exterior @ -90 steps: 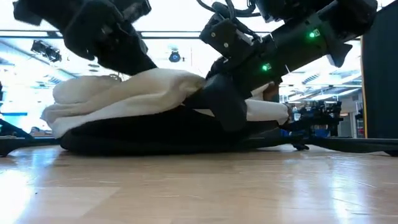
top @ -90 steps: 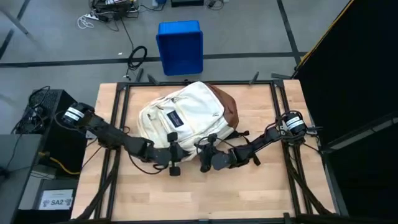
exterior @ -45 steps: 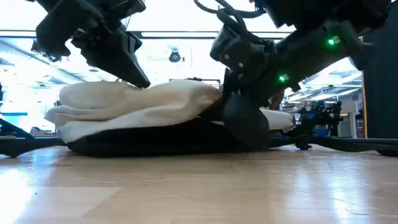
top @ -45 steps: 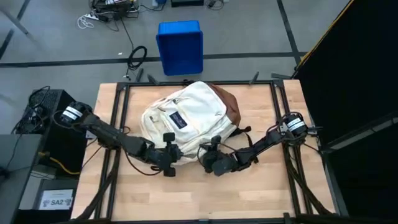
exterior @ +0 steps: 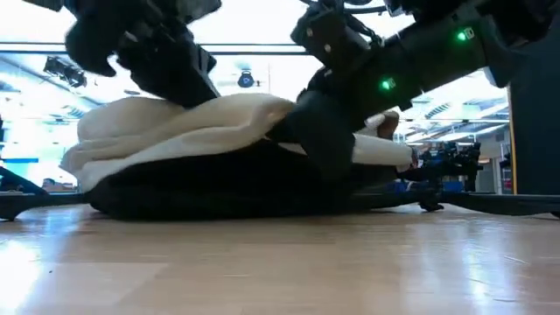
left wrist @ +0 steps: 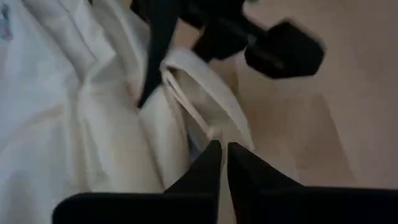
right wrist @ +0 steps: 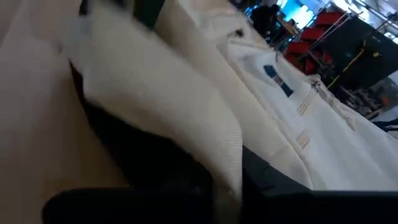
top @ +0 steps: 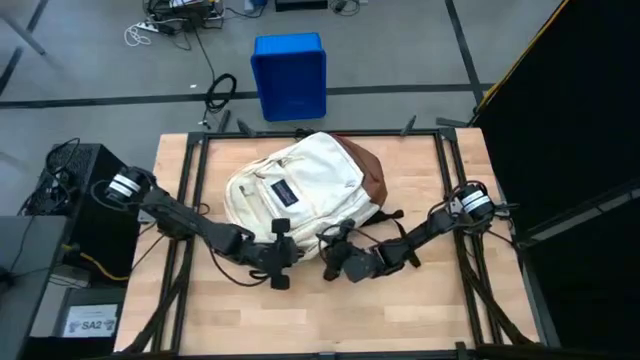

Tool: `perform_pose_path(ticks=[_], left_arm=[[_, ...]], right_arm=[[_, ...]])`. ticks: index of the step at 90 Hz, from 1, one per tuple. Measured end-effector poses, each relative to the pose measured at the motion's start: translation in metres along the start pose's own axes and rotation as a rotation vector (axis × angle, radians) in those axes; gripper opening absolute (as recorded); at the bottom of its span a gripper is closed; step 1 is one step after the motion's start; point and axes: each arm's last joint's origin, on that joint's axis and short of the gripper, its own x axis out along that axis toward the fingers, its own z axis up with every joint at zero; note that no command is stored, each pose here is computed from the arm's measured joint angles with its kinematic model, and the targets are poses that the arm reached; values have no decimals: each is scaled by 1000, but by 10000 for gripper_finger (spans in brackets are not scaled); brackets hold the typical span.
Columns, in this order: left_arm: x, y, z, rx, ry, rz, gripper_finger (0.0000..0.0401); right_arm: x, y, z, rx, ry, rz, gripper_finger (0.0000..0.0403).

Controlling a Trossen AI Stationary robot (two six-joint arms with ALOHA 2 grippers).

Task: Unpack backpack
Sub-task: Close the white backpack

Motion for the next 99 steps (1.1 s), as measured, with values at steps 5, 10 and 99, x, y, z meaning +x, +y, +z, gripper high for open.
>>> perform_pose_path(ticks=[5,10,99], left_arm=[[5,0,-1,-10,3,3,19],[9,-1,-2,-18,1,2,32],[16,1,1,-40,-58,133,104]], right_arm=[[0,-1,1,11,-7,-4,6],[0,-1,1,19,-12,-6,5],[2,-2,3,44,-31,18,3]])
